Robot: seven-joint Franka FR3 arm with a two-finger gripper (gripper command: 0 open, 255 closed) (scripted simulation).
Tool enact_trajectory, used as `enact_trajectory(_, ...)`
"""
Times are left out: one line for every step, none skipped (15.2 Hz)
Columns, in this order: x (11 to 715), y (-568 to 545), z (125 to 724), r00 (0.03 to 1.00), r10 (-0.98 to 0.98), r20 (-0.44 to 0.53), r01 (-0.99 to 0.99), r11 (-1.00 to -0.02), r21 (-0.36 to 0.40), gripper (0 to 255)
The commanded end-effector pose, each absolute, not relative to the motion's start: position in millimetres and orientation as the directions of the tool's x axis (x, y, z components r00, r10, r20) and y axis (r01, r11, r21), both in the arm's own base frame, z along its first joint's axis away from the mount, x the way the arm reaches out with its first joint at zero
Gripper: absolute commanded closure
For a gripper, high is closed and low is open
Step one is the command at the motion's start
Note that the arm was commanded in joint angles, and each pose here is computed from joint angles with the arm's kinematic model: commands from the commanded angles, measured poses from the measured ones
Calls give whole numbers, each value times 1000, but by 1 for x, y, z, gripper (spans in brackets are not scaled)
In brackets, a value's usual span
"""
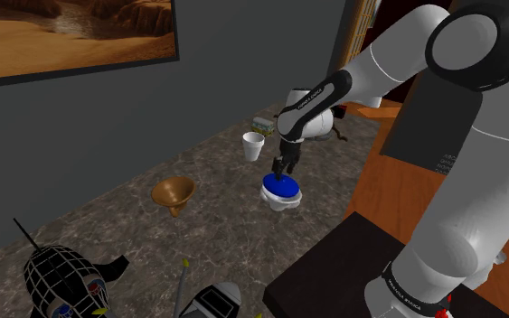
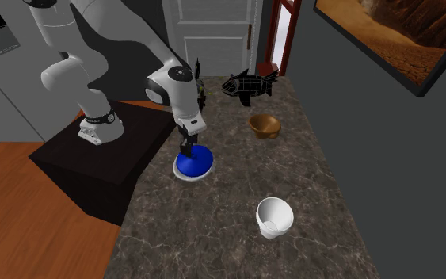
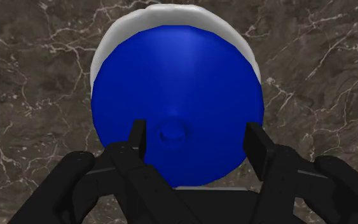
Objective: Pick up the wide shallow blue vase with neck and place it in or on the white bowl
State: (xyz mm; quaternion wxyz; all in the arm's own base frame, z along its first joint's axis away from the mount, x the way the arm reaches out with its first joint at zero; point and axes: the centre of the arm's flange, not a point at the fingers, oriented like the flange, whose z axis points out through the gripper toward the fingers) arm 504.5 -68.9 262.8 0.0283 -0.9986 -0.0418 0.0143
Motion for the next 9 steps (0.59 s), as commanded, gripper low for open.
enact_trajectory(505,-69,263,996,84,-26,83,-995,-58,0)
enact_trajectory(505,-69,263,996,84,-26,83,-995,-58,0)
enact_trajectory(505,-69,263,996,84,-26,83,-995,-58,0)
enact_trajectory(505,-69,263,996,84,-26,83,-995,-58,0)
enact_trajectory(505,-70,276,996,84,-26,83,-995,-58,0)
enact_trajectory(505,-70,289,996,84,-26,83,-995,-58,0)
enact_trajectory(506,-71,302,996,84,-26,83,-995,-58,0)
enact_trajectory(506,-72,313,996,84,-26,83,-995,-58,0)
enact_trajectory(506,-72,313,996,84,-26,83,-995,-58,0)
